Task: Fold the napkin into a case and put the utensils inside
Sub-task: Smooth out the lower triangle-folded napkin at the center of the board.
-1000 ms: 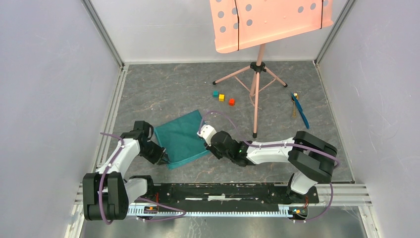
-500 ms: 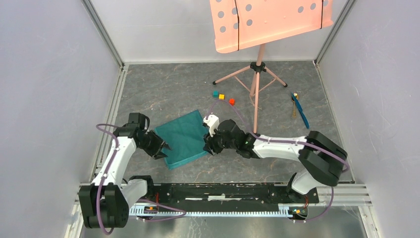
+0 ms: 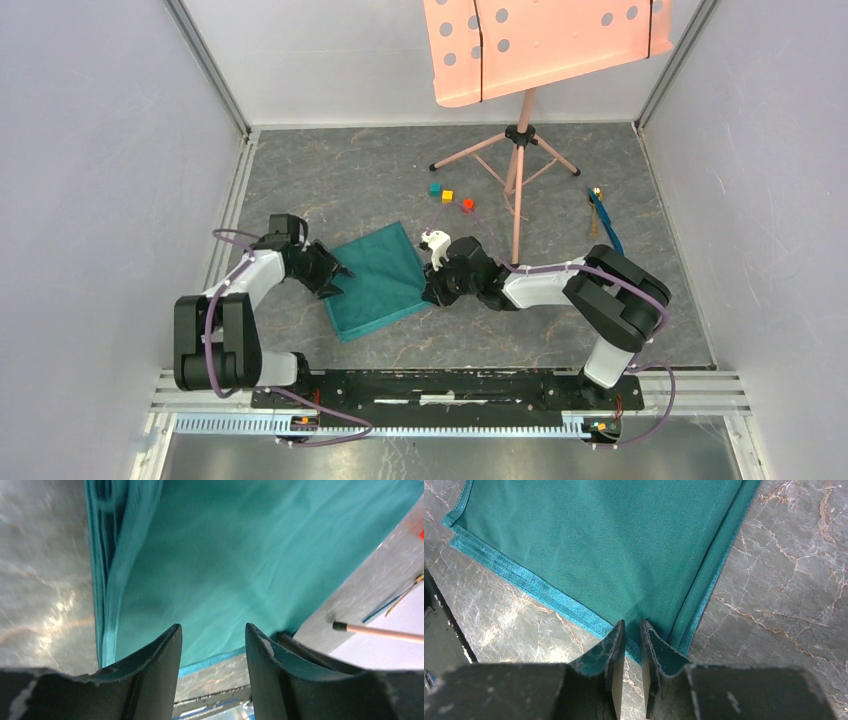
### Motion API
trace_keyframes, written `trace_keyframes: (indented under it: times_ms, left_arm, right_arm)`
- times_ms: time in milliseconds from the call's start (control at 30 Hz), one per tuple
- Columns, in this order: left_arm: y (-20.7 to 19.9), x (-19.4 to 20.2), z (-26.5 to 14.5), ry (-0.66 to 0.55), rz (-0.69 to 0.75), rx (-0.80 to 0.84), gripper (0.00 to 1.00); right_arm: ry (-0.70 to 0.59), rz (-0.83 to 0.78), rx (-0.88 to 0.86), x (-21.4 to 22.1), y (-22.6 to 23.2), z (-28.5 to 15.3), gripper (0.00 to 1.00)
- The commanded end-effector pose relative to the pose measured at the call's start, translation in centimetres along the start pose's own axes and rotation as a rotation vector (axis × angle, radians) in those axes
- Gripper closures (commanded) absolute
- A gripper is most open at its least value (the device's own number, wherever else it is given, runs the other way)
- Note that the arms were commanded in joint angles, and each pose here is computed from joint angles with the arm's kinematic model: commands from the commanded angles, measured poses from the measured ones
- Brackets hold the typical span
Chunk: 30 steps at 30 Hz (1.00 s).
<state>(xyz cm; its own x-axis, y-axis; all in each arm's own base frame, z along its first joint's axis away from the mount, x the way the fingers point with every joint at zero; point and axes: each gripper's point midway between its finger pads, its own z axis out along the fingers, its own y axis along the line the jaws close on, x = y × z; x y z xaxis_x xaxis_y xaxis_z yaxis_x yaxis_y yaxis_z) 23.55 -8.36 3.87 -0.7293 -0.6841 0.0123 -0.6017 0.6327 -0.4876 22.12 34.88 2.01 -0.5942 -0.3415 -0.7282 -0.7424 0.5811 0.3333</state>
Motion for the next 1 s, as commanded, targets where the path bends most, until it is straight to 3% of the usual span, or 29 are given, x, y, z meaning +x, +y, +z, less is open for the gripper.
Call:
trace_keyframes:
  times_ms: [0,300,667,800,967]
  left_arm:
    - [-2.3,-5.5,-0.6,-0.155,0.084,0.056,0.43]
    - [-1.9,-9.6,-1.4,-0.179,0.056,0.009,0.42]
    - [1.8,-12.1,0.1,-0.194,-0.021,-0.151,0.42]
    - [1.3,-11.8,0.8,-0.157,-0.028,-0.117,0.41]
    - [-1.7,-11.1,-1.3,-0.143,-0.001,0.000,0.40]
  right_arm:
    - [-0.026,-0.044,0.009,-1.3,0.1,-0.2,0.76]
    - [-0.065,-0.056,-0.042,-3.8,1.6,-0.6,0.74]
    - [-0.001,-0.053,0.075,0.8,-1.8,-1.0,0.83]
    - [0.029,-0.085,0.133,1.3,-2.9,-1.3,0.84]
    - [-0.029,-0.094,0.037,-2.5,-0.3,-1.6,0.83]
